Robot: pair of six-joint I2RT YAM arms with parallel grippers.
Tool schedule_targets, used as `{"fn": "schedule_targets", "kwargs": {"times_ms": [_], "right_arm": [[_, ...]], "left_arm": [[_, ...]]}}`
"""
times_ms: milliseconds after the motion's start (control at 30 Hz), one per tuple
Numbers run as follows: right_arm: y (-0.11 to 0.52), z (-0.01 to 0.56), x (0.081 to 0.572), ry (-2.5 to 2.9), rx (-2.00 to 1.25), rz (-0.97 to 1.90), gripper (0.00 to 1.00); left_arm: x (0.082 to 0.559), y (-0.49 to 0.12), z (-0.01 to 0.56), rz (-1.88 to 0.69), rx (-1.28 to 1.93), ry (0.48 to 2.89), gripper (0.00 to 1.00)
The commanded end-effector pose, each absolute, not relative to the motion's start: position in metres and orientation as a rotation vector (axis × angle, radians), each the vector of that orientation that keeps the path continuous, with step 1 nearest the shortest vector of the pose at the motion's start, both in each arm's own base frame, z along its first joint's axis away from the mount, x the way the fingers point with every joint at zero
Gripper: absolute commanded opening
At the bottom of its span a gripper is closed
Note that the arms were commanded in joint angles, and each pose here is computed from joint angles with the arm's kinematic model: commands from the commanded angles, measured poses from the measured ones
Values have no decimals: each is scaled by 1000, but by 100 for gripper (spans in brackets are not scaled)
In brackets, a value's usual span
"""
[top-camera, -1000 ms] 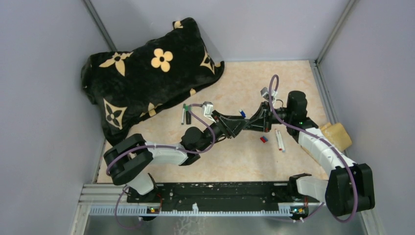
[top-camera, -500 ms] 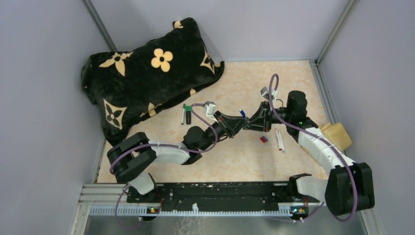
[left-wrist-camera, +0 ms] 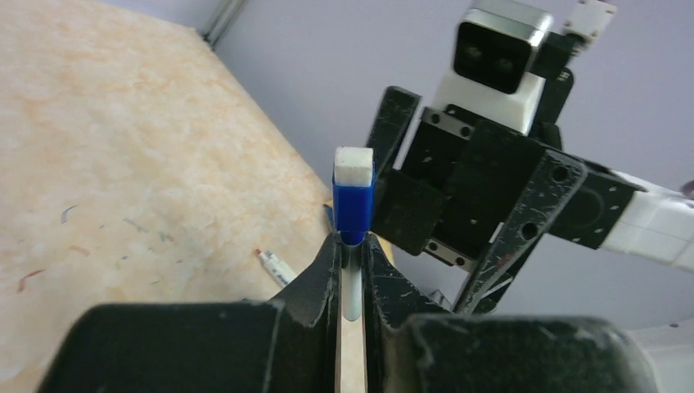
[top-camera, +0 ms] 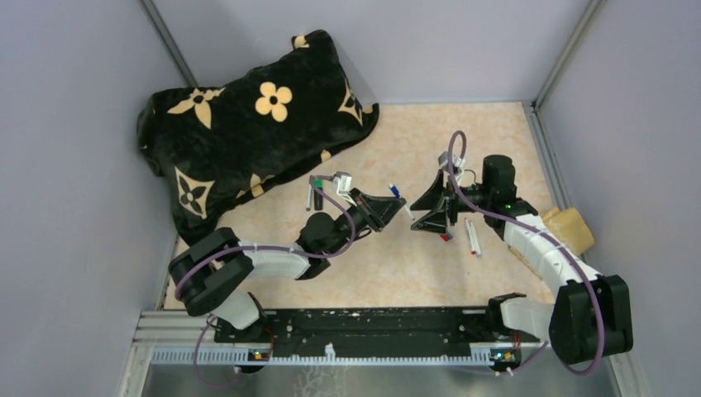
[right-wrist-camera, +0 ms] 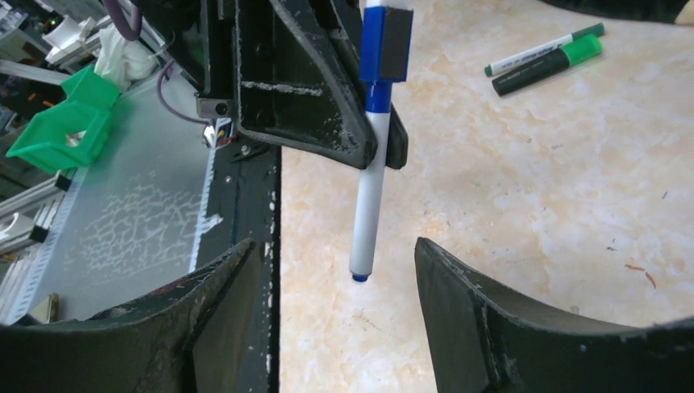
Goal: Insert the pens into the pen caps
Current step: Place the pen at the center of the board.
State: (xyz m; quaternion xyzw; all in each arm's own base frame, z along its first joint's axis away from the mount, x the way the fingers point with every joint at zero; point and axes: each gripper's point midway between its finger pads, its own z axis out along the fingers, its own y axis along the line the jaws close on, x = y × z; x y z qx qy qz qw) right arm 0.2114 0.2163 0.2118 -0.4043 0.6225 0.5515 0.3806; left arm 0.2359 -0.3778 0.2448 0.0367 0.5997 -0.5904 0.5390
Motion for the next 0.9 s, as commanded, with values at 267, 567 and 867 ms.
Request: {"fn": "schedule_targets", "kwargs": {"times_ms": [267,567,867], "right_arm": [[192,190,239,1640,-1138,1050,71],[188,178,245,1686,-1128,1015,71],[187,175,247,1695,-1125,1004,71]], "left_arm": [[268,-290,122,-928,30,2018,0],[300,-214,64,-425,77,2317,0],[339,-172,30,-103,122,2466,1]]}}
